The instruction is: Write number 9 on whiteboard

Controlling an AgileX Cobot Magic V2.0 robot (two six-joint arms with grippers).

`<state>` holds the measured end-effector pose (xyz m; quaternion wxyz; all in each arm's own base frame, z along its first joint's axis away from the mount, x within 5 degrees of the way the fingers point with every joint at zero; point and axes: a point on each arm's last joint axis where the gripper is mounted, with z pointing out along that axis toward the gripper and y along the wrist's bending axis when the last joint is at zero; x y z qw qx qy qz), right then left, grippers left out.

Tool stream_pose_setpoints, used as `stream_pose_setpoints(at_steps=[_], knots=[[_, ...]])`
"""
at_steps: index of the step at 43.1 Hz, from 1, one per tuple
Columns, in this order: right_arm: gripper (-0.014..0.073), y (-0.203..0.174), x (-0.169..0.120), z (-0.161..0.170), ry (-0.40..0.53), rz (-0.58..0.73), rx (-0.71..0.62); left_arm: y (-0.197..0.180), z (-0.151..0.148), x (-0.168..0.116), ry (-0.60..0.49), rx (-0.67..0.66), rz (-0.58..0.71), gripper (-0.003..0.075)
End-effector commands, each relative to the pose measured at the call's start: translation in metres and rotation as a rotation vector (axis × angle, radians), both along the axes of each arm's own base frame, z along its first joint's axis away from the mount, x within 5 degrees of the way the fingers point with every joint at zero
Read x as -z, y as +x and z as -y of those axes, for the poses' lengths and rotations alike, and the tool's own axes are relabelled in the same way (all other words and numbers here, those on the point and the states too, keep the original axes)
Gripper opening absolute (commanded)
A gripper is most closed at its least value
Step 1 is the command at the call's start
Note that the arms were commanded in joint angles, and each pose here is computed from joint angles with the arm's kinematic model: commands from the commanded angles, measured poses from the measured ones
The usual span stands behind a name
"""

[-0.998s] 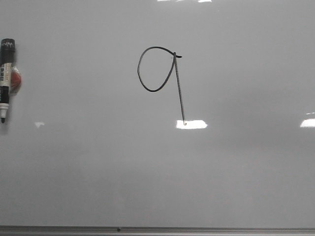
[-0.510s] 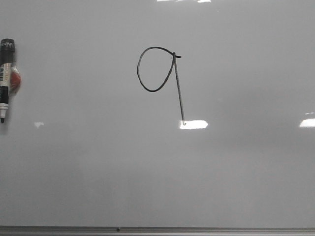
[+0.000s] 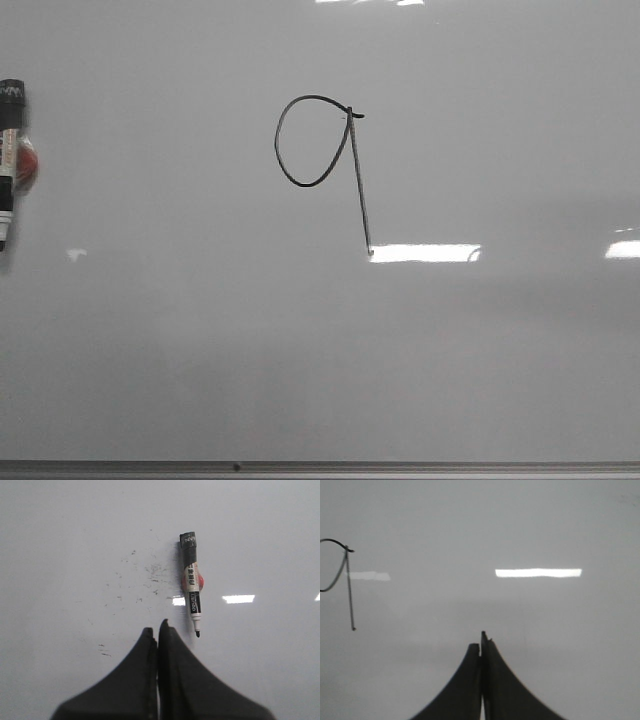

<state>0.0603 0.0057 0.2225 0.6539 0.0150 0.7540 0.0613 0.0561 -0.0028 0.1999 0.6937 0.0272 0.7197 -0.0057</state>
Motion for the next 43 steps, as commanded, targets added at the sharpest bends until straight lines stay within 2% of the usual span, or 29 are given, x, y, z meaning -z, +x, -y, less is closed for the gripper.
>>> stream_pose_setpoints(at_steps=[1, 15, 43], knots=[[-0.0069, 0.000, -0.004, 0.004, 0.000, 0.101, 0.045, -0.001, 0.000, -0.007, -0.013, -0.005, 0.091, -0.0019], [-0.0069, -0.005, 0.026, 0.005, -0.038, 0.120, 0.056, -0.001, 0.000, -0.007, -0.013, -0.005, 0.091, -0.0019], [-0.0069, -0.005, 0.026, 0.005, -0.039, 0.119, 0.057, -0.001, 0.000, -0.007, -0.013, -0.005, 0.091, -0.0019]])
